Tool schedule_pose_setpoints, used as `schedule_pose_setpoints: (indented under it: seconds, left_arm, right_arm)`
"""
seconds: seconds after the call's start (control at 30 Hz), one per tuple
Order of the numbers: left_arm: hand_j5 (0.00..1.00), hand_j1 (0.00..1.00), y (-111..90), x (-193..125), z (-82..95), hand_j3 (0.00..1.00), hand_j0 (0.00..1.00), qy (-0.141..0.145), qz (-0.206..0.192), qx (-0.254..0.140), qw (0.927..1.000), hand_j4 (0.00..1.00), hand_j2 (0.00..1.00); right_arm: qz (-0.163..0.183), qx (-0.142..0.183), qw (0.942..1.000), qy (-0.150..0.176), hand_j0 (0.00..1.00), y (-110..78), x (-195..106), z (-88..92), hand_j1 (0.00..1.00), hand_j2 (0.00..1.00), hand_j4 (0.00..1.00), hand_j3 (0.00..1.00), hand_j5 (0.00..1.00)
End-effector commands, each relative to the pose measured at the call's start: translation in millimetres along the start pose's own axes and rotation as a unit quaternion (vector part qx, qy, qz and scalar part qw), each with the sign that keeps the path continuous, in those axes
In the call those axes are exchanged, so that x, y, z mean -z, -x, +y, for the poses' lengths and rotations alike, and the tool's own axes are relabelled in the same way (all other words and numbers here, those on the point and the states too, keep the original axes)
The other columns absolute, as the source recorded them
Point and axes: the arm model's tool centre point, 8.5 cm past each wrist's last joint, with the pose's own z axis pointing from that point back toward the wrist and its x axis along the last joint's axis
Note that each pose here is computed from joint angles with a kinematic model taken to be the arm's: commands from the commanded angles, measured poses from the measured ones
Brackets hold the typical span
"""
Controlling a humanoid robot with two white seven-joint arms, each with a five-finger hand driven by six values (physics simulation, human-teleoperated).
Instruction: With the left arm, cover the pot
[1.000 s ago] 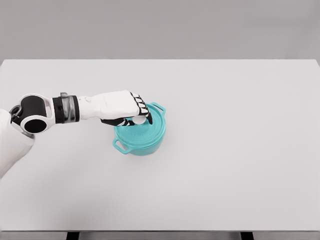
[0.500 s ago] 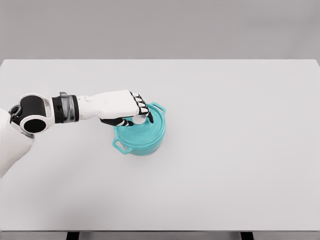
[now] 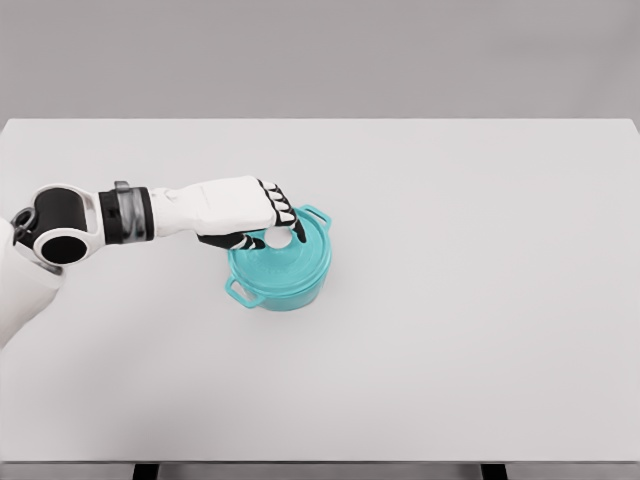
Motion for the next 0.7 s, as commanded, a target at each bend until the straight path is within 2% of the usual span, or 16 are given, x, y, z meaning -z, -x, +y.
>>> schedule_pose_setpoints:
  seconds: [0.0,0.47,0.6,0.67]
  left_arm:
    - [0.69,0.69,-1.3,-1.5,2.9,0.69,0.69,-0.004,-0.001,0.001,1.0,0.69,0.69]
    - [0.69,0.69,4.9,-14.2,5.6,0.69,0.69,0.003,0.012,0.008,0.9999,0.69,0.69]
    - [0.69,0.69,-1.9,-28.9,23.4,0.69,0.69,-0.008,0.013,0.038,0.9992,0.69,0.69]
    - [0.69,0.69,-1.2,-35.1,25.2,0.69,0.69,-0.01,0.014,0.036,0.9992,0.69,0.69]
  right_arm:
    - [0.0,0.0,1.0,0.0,1.0,0.1,0.0,0.1,1.0,1.0,1.0,1.0,1.0]
    - [0.0,0.0,1.0,0.0,1.0,0.1,0.0,0.1,1.0,1.0,1.0,1.0,1.0]
    - [0.0,0.0,1.0,0.0,1.0,0.1,0.0,0.1,1.0,1.0,1.0,1.0,1.0]
    - [0.0,0.0,1.0,0.0,1.0,0.1,0.0,0.1,1.0,1.0,1.0,1.0,1.0]
